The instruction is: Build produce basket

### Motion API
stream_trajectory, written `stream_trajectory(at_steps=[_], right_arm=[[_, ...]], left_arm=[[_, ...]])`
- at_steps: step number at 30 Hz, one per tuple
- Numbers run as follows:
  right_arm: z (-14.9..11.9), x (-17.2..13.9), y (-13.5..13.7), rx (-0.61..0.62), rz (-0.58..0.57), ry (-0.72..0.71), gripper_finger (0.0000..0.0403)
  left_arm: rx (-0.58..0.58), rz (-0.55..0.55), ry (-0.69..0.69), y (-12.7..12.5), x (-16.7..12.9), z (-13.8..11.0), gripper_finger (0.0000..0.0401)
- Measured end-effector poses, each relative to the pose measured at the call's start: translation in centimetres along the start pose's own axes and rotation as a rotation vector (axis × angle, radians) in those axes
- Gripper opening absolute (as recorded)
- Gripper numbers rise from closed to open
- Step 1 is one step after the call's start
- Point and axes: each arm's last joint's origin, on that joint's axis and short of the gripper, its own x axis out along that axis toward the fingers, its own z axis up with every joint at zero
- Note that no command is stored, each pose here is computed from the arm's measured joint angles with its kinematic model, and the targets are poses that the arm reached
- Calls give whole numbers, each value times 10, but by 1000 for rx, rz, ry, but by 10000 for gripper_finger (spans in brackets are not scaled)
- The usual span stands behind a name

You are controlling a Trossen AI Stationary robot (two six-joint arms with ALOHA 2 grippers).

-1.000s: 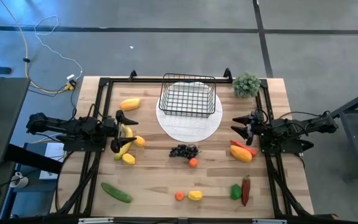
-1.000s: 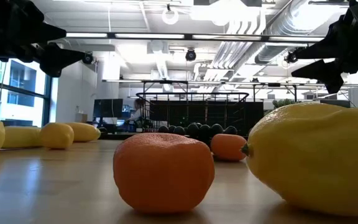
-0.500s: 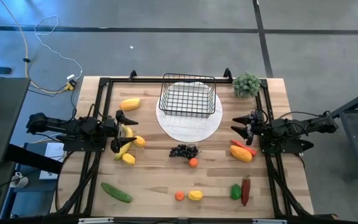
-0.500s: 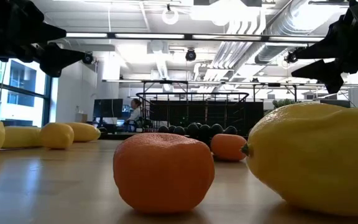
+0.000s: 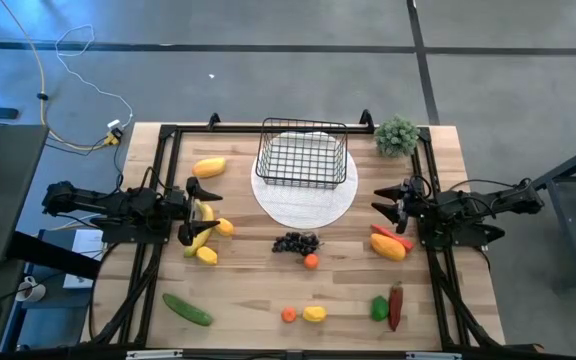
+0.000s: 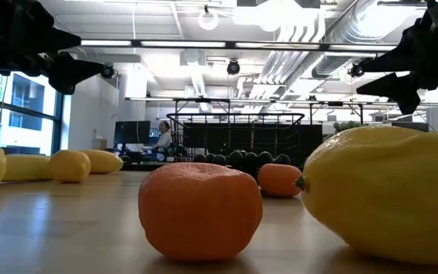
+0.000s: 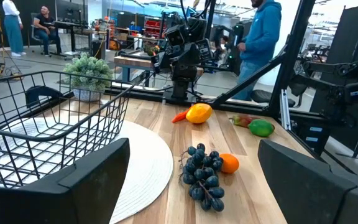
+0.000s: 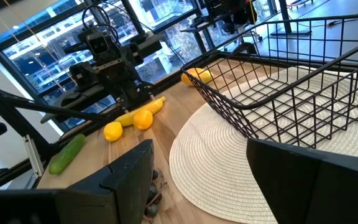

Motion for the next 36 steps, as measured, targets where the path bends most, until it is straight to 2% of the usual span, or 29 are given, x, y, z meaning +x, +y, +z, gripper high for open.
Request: stream_trajectory(at_steps=[7, 15, 23, 33, 36], right_arm=[[0, 0, 0, -3, 6, 3, 239], [-2, -2, 3, -12, 101, 101, 245], [15, -5, 12, -38, 99, 246, 300], [34, -1, 28, -33, -8, 543, 373], [39, 1, 33, 14, -71, 645, 390]], left_arm=[[0, 0, 0, 0, 0, 0, 345], [0, 0, 0, 0, 0, 0, 345], [0, -1, 0, 0, 0, 0, 345], [0, 0, 0, 0, 0, 0, 345], [0, 0, 0, 0, 0, 0, 345]])
